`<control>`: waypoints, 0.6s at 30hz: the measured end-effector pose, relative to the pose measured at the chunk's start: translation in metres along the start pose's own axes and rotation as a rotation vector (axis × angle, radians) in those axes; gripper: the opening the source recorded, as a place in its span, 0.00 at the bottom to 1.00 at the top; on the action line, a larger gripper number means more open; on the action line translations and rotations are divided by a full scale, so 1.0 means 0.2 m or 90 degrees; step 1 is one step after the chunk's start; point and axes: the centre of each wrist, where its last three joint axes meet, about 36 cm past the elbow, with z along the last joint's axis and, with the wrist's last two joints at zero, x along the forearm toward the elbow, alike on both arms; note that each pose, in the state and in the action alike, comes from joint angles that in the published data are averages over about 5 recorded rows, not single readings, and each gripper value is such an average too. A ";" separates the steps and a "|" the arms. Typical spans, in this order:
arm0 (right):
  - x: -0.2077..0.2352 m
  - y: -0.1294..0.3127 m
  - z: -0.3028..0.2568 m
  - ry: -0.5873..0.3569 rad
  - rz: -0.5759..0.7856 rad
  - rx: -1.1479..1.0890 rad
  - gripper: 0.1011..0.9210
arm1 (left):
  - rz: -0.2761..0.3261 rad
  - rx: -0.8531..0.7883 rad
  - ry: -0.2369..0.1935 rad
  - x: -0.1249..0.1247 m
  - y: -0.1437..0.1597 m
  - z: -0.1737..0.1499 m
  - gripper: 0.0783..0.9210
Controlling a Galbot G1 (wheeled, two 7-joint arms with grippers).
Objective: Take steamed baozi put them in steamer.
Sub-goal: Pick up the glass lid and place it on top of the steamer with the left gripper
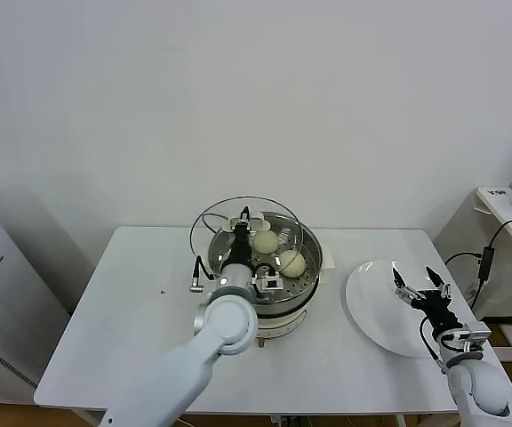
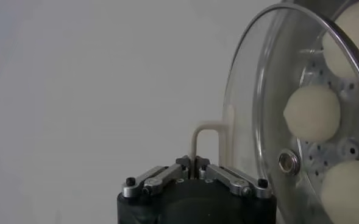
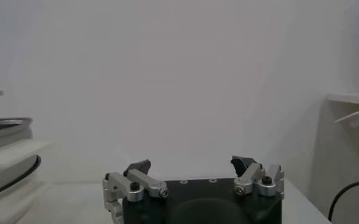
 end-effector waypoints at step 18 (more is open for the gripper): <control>0.00 0.01 0.01 0.001 0.001 -0.003 0.88 | -0.004 0.007 0.011 0.05 -0.08 -0.14 0.03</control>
